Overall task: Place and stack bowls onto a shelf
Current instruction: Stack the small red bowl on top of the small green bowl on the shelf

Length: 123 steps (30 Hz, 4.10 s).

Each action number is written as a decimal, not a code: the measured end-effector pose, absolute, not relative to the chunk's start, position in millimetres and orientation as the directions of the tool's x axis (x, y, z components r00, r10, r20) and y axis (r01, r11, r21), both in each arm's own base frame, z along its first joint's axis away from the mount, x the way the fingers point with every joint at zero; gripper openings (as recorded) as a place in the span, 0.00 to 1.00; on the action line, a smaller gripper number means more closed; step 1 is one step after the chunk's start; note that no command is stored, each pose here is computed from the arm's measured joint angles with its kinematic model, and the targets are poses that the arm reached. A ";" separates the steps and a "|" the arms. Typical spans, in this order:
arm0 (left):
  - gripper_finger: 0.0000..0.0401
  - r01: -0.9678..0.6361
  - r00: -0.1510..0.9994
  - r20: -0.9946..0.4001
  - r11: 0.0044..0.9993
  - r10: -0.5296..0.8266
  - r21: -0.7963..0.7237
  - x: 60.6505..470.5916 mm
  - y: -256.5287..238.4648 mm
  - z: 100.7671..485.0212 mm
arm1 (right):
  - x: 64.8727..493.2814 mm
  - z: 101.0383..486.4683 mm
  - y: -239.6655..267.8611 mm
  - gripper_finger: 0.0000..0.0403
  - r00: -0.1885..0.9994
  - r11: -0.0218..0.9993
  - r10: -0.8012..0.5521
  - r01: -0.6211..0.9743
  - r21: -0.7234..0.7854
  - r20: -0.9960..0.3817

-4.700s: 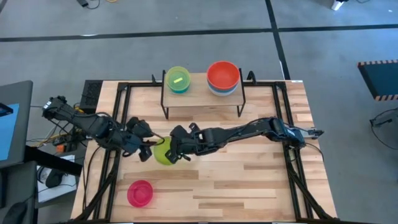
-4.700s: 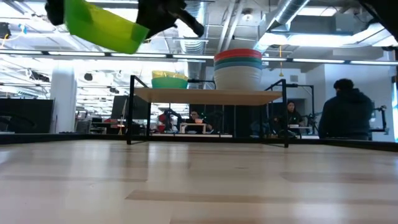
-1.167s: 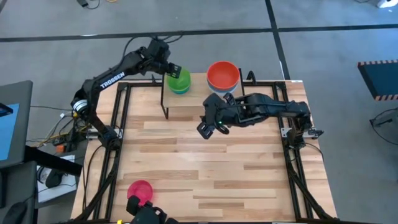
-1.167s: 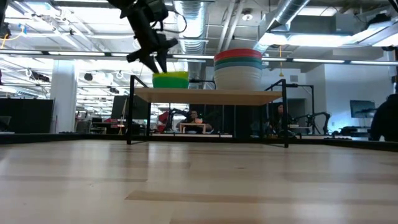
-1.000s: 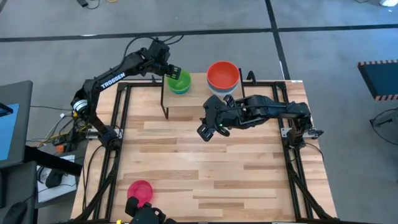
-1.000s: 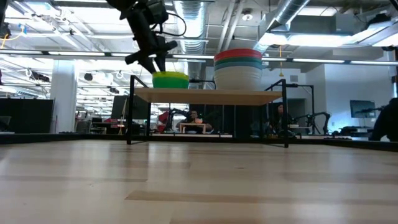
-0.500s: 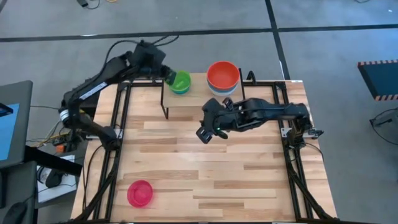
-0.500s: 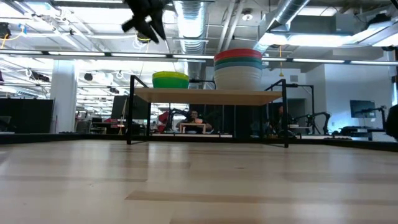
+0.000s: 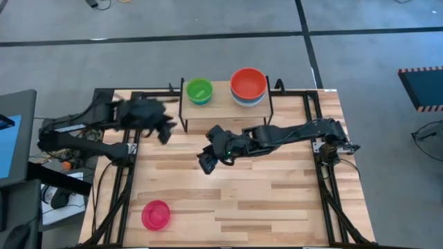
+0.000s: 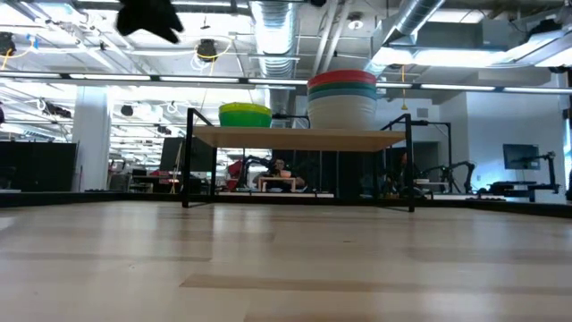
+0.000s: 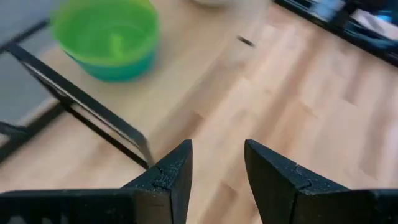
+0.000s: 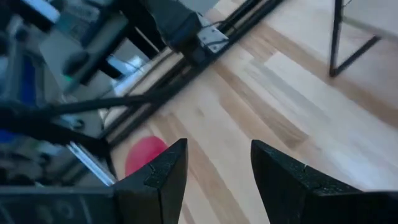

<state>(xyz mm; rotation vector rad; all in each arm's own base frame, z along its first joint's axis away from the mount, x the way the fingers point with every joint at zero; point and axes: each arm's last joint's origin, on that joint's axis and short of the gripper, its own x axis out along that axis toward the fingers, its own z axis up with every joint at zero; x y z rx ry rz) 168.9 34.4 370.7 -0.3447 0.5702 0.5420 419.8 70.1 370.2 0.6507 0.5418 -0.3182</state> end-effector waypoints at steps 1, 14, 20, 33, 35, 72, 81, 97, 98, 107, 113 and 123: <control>0.32 -0.548 0.725 -0.588 0.817 0.357 -0.179 162.1 27.9 367.3 | 422.4 365.5 71.5 0.50 0.826 0.742 -0.110 0.438 0.507 -0.553; 0.32 -0.333 0.857 -0.499 0.875 0.127 -0.350 103.3 -11.7 353.5 | 473.6 272.5 107.1 0.44 0.848 0.582 -0.071 0.463 0.668 -0.525; 0.32 -0.284 0.837 -0.543 0.903 0.069 -0.323 101.6 -19.5 336.8 | 488.7 232.9 125.6 0.44 0.820 0.529 -0.042 0.503 0.683 -0.571; 0.32 -0.254 0.769 -0.639 0.921 0.008 -0.295 105.7 -33.8 297.9 | 523.0 207.8 142.4 0.44 0.834 0.531 0.028 0.455 0.715 -0.551; 0.32 -0.252 0.769 -0.640 0.920 0.003 -0.299 105.5 -34.8 297.2 | 526.4 207.7 142.7 0.44 0.841 0.535 0.040 0.438 0.723 -0.540; 0.32 -0.320 0.566 -0.798 0.836 -0.209 -0.446 96.8 -55.6 280.0 | 539.4 175.8 146.4 0.44 0.858 0.518 0.049 0.416 0.747 -0.511; 0.32 -0.268 0.333 -0.905 0.893 -0.265 -0.360 114.6 -95.8 226.3 | 523.9 158.6 137.1 0.41 0.696 0.479 -0.003 0.631 0.610 -0.718; 0.32 -0.161 0.260 -0.905 0.909 -0.336 -0.384 153.1 -142.5 184.4 | 492.8 208.1 125.2 0.38 0.572 0.551 -0.039 0.696 0.460 -0.819; 0.32 -0.159 0.248 -0.910 0.913 -0.331 -0.375 153.8 -143.3 181.9 | 488.1 214.5 123.3 0.38 0.558 0.556 -0.063 0.708 0.435 -0.828; 0.15 -0.143 0.189 -0.946 0.946 -0.262 -0.291 159.9 -148.4 161.8 | 435.3 270.9 127.3 0.38 0.441 0.608 -0.233 0.762 0.224 -0.867; 0.01 -0.138 0.217 -0.941 0.946 -0.261 -0.294 166.4 -143.9 167.3 | 399.9 313.6 117.9 0.38 0.412 0.613 -0.320 0.777 0.145 -0.853; 0.00 -0.187 0.407 -0.897 0.945 -0.172 -0.267 188.1 -96.1 239.7 | 350.4 370.8 85.4 0.31 0.395 0.597 -0.399 0.797 0.093 -0.828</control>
